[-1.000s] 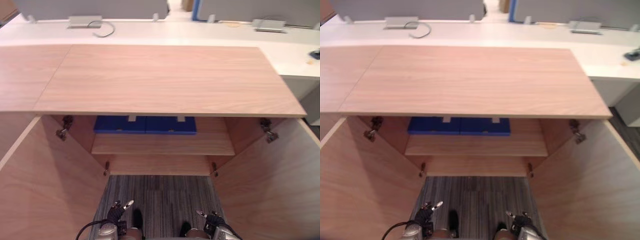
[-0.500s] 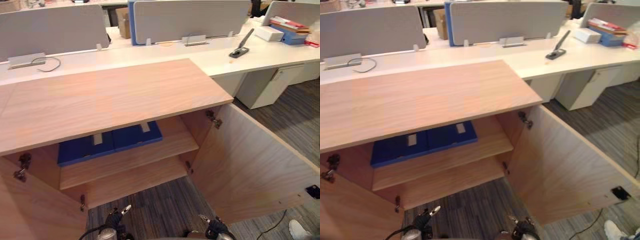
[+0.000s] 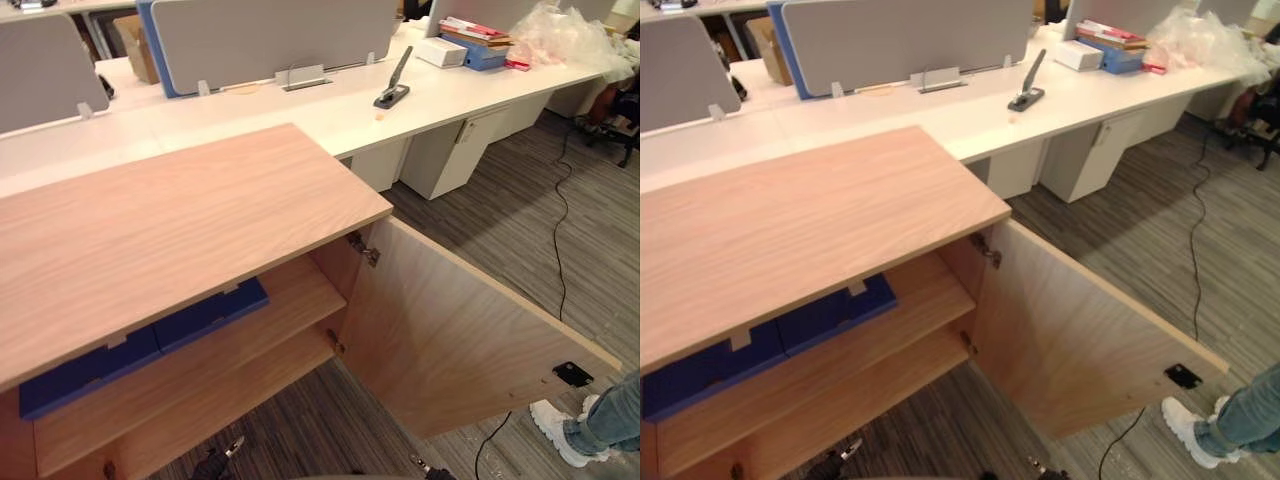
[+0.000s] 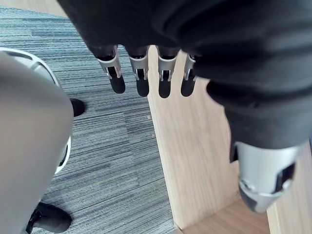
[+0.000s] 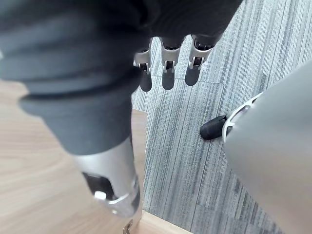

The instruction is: Walk over to the cabinet, pick up the folder, carry it to the office cabinet, place the folder inside the office cabinet, then close the office cabinet door

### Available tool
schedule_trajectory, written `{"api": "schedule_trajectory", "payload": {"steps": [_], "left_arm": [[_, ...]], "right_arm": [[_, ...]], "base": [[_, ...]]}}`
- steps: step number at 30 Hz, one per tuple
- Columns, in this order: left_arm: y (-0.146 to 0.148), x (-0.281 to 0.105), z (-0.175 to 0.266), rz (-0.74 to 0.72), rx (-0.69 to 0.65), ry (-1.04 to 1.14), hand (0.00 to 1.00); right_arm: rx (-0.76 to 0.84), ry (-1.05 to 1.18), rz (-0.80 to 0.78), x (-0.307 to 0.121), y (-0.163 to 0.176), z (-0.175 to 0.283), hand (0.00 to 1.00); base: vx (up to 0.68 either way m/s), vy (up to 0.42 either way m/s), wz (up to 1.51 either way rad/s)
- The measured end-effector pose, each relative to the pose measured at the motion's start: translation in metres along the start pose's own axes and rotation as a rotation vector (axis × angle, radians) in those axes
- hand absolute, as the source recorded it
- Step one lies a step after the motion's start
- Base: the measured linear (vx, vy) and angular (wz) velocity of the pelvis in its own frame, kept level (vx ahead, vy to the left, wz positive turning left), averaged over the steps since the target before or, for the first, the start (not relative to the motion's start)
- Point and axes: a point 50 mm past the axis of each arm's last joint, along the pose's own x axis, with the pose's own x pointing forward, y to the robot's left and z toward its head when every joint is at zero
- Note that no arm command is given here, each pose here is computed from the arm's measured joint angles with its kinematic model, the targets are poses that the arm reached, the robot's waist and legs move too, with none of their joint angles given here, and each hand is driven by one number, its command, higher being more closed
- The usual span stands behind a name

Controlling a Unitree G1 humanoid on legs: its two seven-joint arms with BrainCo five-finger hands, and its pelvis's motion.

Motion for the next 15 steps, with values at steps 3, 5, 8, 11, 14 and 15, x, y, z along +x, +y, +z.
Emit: {"api": "schedule_trajectory", "payload": {"steps": [3,5,8,11,14,15], "left_arm": [[0.001,0.000,0.000,0.002,-0.009,0.002,0.00],[0.002,0.000,-0.001,0.006,-0.009,0.007,0.00],[0.005,0.000,-0.001,0.013,-0.015,0.004,0.00],[0.009,0.000,-0.002,0.022,-0.012,0.008,0.00],[0.012,0.000,-0.003,0.029,-0.012,0.010,0.00],[0.013,0.000,-0.003,0.031,-0.012,0.011,0.00]], "right_arm": [[0.061,0.004,-0.031,0.000,-0.005,0.000,0.00],[0.124,-0.001,-0.057,0.001,-0.010,0.002,0.00],[0.176,-0.029,-0.092,0.002,-0.016,0.011,0.00],[0.247,-0.095,-0.121,0.003,-0.024,0.032,0.00],[0.274,-0.210,-0.158,0.002,-0.038,0.066,0.00],[0.283,-0.243,-0.163,0.001,-0.040,0.075,0.00]], "base": [[0.04,0.056,-0.18],[0.00,0.056,-0.13],[-0.04,0.060,-0.13],[-0.07,0.043,-0.10],[-0.09,0.041,-0.12],[-0.11,0.040,-0.13]]}}
